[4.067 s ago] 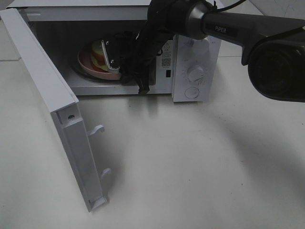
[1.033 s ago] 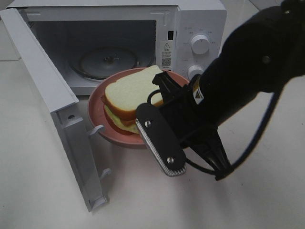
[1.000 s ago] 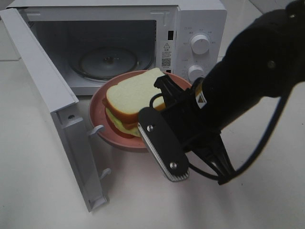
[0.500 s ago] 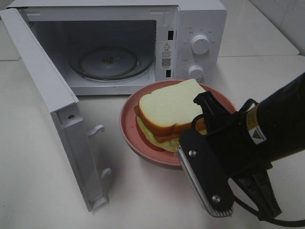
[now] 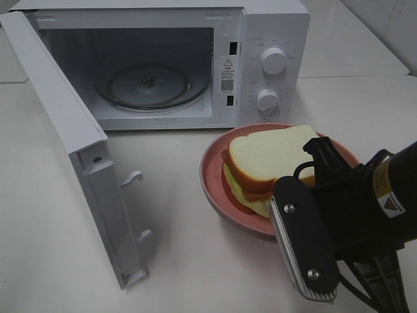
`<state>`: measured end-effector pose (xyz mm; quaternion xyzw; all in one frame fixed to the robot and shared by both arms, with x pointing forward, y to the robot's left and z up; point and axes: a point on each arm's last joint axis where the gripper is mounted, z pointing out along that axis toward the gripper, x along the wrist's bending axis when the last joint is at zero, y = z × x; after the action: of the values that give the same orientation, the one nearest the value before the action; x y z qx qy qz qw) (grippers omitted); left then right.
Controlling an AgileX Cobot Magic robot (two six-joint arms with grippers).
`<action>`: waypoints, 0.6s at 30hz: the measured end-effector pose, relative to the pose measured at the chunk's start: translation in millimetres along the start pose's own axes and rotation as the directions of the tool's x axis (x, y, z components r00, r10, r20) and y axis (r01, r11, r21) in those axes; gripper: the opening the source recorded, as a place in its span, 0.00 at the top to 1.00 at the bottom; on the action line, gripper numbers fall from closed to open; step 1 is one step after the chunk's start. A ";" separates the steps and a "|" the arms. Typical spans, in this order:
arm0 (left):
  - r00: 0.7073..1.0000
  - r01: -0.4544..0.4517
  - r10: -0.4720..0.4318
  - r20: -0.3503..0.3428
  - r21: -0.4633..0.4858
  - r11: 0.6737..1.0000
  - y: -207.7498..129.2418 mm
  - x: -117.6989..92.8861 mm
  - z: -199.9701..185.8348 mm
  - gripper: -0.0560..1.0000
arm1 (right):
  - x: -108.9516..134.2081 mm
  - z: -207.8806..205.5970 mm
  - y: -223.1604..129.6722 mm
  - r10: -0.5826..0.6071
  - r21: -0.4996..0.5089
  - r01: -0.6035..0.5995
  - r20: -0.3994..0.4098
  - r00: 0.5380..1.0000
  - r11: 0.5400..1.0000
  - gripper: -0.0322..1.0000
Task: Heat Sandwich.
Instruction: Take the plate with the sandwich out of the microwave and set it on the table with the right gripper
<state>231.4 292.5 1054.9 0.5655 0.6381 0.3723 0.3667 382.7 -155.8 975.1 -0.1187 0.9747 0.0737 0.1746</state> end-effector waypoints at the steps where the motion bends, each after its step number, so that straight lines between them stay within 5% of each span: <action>1: 1.000 0.000 0.000 0.000 0.000 1.000 0.0 0.0 0.0 0.27 | 0.0 0.0 0.0 0.000 0.000 0.000 0.000 1.000 1.000 0.90; 10: 1.000 0.000 0.000 0.000 0.000 1.000 0.0 0.0 0.0 0.27 | -2.1 0.0 -2.9 0.277 0.023 -0.277 0.031 0.960 0.960 0.90; 18: 1.000 0.000 0.000 0.000 0.000 1.000 0.0 0.0 0.0 0.27 | -13.6 -8.0 1.7 0.626 -0.018 -0.626 0.064 0.778 0.780 0.90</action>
<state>231.4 292.5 1054.9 0.5655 0.6381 0.3723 0.3667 392.1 -152.8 987.5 0.2143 0.9527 0.1293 0.1726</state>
